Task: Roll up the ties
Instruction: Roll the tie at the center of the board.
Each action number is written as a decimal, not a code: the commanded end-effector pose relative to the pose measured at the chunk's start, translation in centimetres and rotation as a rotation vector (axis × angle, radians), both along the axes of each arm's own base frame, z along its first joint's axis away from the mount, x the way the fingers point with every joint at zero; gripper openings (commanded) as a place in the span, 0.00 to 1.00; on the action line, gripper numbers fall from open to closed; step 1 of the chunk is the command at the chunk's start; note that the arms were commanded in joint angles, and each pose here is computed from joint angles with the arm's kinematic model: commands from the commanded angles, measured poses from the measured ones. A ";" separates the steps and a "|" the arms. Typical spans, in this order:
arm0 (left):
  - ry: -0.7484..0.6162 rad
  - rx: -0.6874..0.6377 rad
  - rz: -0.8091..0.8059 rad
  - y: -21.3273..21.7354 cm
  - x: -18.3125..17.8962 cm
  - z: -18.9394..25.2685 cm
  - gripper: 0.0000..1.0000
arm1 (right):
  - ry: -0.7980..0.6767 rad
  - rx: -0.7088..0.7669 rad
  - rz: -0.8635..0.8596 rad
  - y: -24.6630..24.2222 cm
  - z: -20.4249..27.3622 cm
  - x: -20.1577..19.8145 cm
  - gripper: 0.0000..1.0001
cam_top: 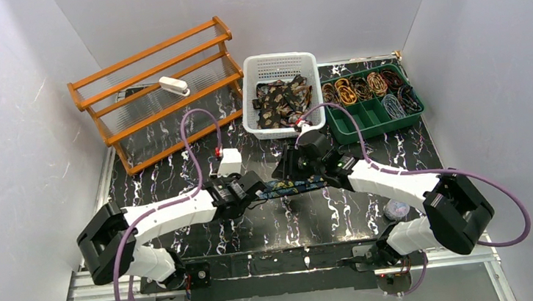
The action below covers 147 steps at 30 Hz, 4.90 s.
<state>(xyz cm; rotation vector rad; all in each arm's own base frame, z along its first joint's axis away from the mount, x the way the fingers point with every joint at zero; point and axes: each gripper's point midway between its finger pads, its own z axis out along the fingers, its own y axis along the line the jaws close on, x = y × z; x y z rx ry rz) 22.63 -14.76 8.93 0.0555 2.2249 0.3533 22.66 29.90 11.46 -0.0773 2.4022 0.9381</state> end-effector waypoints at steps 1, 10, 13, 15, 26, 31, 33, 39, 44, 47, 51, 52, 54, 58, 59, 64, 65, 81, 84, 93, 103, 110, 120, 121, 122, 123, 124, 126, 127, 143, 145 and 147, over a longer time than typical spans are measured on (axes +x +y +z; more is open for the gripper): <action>-0.055 0.014 0.007 -1.1 0.8 0.9 0.00 | -0.020 0.021 -0.032 -0.5 0.4 0.4 0.48; -0.006 0.026 -0.073 -4.3 1.0 -0.6 0.04 | 0.001 0.028 -0.053 -1.3 -0.6 0.4 0.51; 0.022 0.002 -0.101 -5.5 0.9 -1.3 0.08 | 0.008 0.028 -0.055 -1.5 -0.8 0.5 0.52; 0.047 -0.034 -0.126 -6.4 0.7 -1.8 0.17 | 0.011 0.028 -0.058 -1.7 -0.9 0.5 0.53; -0.028 -0.423 -0.216 -8.6 -0.1 5.0 0.58 | 0.043 0.103 0.042 -0.1 0.2 0.2 0.60; -0.044 -0.429 -0.116 -3.9 -0.3 5.6 0.62 | 0.108 0.199 0.139 2.7 0.7 -0.3 0.65; -0.016 -0.432 -0.042 -1.6 -0.1 4.5 0.63 | 0.136 0.219 0.170 4.1 0.5 -0.6 0.67; 0.052 -0.602 0.051 1.6 0.3 1.1 0.69 | 0.177 0.228 0.219 7.7 -0.3 -1.0 0.74; 0.116 -0.663 0.098 2.3 0.2 -1.0 0.70 | 0.211 0.229 0.230 9.8 -1.3 -1.2 0.76; 0.119 -0.678 0.135 2.9 0.3 -1.5 0.70 | 0.238 0.222 0.236 10.5 -2.4 -1.4 0.75; 0.124 -0.712 0.165 3.4 0.4 -1.9 0.70 | 0.260 0.226 0.252 11.5 -3.3 -1.6 0.70; 0.129 -0.710 0.173 3.6 0.3 -2.0 0.70 | 0.262 0.228 0.257 11.7 -3.4 -1.6 0.68; 0.130 -0.709 0.177 3.8 0.1 -2.2 0.69 | 0.261 0.230 0.266 12.1 -3.5 -1.7 0.64; 0.132 -0.700 0.193 4.3 -0.2 -2.6 0.69 | 0.272 0.239 0.276 12.5 -3.7 -1.8 0.61; 0.135 -0.697 0.194 4.4 -0.3 -2.8 0.69 | 0.275 0.242 0.276 12.6 -3.8 -1.9 0.60; 0.151 -0.704 0.201 4.3 -0.6 -3.5 0.69 | 0.276 0.250 0.274 13.0 -3.8 -1.7 0.59; 0.152 -0.704 0.201 4.3 -0.7 -3.6 0.69 | 0.269 0.256 0.276 13.1 -3.7 -1.6 0.58; 0.166 -0.749 0.173 3.5 -0.8 -4.0 0.69 | 0.271 0.266 0.305 13.0 -5.0 -1.4 0.31; 0.172 -0.760 0.161 3.1 -0.7 -4.2 0.69 | 0.270 0.285 0.322 12.9 -5.0 -1.5 0.26; 0.189 -0.755 0.176 3.3 -0.9 -5.3 0.67 | 0.233 0.267 0.293 12.0 -5.6 -1.1 0.27; 0.147 -0.741 0.209 4.1 -0.6 -4.4 0.65 | 0.172 0.172 0.299 10.5 -4.2 -1.1 0.54; 0.108 -0.722 0.246 5.2 -0.7 -3.5 0.66 | -0.025 0.066 0.342 8.4 -1.3 -0.2 0.72; 0.052 -0.677 0.297 7.3 -1.5 -2.3 0.67 | -0.758 -0.051 0.819 9.6 -0.5 0.1 0.99; 0.046 -0.672 0.299 7.5 -1.6 -2.1 0.67 | -0.828 -0.058 0.855 9.9 -0.4 0.3 0.99; 0.041 -0.669 0.301 7.6 -1.7 -2.0 0.67 | -0.864 -0.043 0.874 10.3 -0.1 0.2 0.99; 0.037 -0.667 0.299 7.7 -1.8 -1.9 0.67 | -0.897 -0.035 0.921 10.6 -0.3 -0.2 0.99; 0.035 -0.665 0.295 7.7 -1.8 -1.8 0.68 | -0.932 -0.057 0.991 10.9 -0.9 -0.6 0.99; 0.040 -0.655 0.293 7.8 -1.9 -1.7 0.68 | -0.958 -0.067 1.057 11.7 -1.5 -1.2 0.99; 0.043 -0.649 0.290 7.9 -2.0 -1.7 0.68 | -0.964 -0.053 1.081 12.1 -1.6 -1.5 0.99; 0.033 -0.625 0.276 8.2 -1.8 -0.5 0.68 | -0.868 -0.060 1.198 13.5 -7.4 -2.4 0.86; 0.031 -0.630 0.280 8.2 -1.9 -0.6 0.68 | -0.849 -0.090 1.209 13.3 -8.3 -2.8 0.77; 0.028 -0.633 0.280 8.2 -1.9 -0.6 0.68 | -0.830 -0.106 1.210 13.3 -9.0 -3.4 0.66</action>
